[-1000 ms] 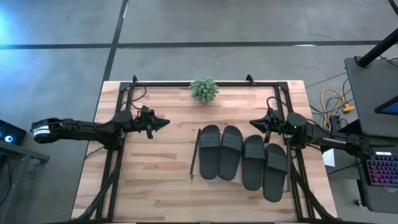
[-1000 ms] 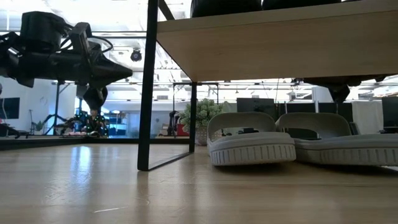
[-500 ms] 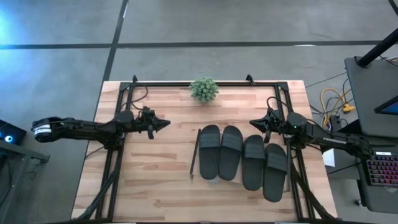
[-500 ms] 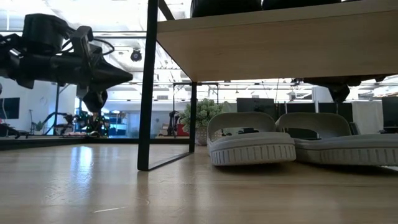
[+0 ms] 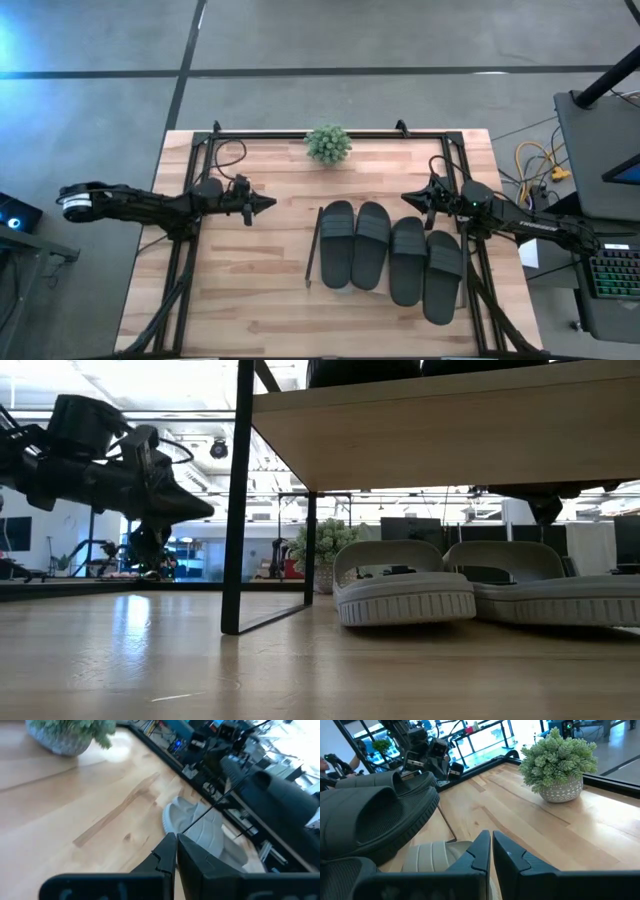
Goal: Pick and place slides into the shelf
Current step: Return to Home Position
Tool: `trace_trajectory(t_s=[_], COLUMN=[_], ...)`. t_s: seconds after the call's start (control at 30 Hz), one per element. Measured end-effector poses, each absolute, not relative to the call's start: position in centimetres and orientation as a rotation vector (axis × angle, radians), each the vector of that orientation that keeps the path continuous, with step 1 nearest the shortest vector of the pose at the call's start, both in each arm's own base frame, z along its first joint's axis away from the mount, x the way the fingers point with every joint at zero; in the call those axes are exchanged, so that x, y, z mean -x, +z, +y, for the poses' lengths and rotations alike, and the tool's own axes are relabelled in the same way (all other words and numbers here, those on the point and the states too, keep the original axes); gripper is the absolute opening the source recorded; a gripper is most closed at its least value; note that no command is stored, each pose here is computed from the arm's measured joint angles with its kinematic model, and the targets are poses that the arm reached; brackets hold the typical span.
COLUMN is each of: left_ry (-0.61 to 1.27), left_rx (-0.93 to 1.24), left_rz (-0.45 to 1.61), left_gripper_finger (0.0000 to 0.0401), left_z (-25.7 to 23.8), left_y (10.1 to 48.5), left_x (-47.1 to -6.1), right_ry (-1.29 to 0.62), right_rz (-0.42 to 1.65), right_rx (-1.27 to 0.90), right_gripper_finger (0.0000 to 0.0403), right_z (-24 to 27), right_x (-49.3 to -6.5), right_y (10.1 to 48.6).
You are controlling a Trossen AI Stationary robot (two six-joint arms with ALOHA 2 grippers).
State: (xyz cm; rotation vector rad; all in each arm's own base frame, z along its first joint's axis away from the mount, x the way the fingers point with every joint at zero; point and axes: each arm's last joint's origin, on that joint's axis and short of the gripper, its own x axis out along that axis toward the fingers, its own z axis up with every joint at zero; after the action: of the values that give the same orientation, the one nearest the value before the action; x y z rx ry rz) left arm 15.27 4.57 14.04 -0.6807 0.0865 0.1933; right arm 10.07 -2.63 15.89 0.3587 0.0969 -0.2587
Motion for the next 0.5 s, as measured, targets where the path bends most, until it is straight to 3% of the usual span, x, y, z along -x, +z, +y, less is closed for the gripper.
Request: trace_trajectory(t_s=[0.5], left_ry=[0.254], left_rx=[0.723], left_rz=[0.27], left_gripper_finger=[0.0], left_z=[4.7], left_y=[11.3], left_x=[-15.7], right_ry=[-0.259], right_rz=[0.097], right_rx=[-0.358], right_gripper_finger=[0.0013], right_z=[-2.6], right_x=[-10.1], right_y=[15.9])
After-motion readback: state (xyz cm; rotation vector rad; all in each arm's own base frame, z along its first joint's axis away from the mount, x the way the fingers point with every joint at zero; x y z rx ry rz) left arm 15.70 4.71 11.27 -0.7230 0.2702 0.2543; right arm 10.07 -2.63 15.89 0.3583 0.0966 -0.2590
